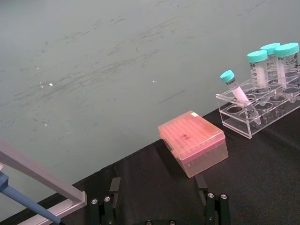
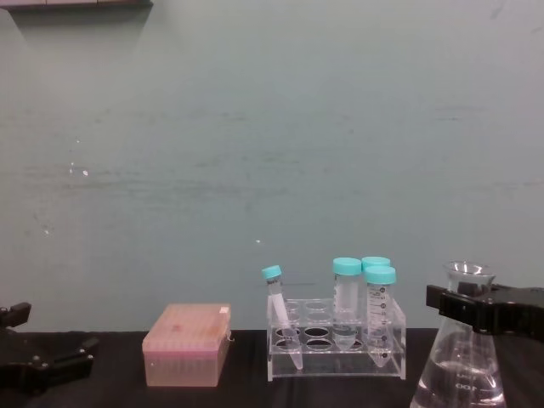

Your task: Pick up the beaker with the right gripper, shake it three times, and then put it down.

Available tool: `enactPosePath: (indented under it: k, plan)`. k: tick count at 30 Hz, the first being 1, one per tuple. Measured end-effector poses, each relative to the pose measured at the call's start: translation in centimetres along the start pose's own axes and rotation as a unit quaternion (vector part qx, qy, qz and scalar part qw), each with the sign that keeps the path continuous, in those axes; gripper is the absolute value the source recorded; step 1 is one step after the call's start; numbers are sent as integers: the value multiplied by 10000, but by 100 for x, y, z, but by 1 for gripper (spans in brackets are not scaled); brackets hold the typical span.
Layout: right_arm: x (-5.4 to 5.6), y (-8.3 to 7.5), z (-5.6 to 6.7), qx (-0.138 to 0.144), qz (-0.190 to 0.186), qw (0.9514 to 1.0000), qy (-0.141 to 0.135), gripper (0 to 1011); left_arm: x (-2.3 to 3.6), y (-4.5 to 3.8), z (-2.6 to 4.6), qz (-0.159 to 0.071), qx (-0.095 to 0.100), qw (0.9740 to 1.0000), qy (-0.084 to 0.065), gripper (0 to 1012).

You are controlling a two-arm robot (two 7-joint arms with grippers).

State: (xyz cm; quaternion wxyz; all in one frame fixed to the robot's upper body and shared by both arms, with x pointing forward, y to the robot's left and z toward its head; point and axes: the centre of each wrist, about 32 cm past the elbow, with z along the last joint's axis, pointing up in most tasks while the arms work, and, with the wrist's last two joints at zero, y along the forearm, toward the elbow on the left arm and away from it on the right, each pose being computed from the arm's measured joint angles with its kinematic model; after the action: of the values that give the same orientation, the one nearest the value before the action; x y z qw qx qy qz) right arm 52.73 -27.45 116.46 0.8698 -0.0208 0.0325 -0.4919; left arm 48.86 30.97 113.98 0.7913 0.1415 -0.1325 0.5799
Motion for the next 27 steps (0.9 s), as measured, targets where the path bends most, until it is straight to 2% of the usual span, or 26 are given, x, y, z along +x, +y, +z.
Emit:
enactPosePath:
  k: [19, 22, 25, 27]
  plan:
    - [1, -1, 0, 1, 0, 10000, -1, 457, 0, 0, 0, 0, 0, 10000, 0, 1000]
    - [1, -1, 2, 8, 0, 10000, -1, 512, 0, 0, 0, 0, 0, 10000, 0, 1000]
    - [1, -1, 1, 9, 2, 10000, -2, 630, 0, 0, 0, 0, 0, 10000, 0, 1000]
    - [1, -1, 2, 10, 2, 10000, -2, 672, 0, 0, 0, 0, 0, 10000, 0, 1000]
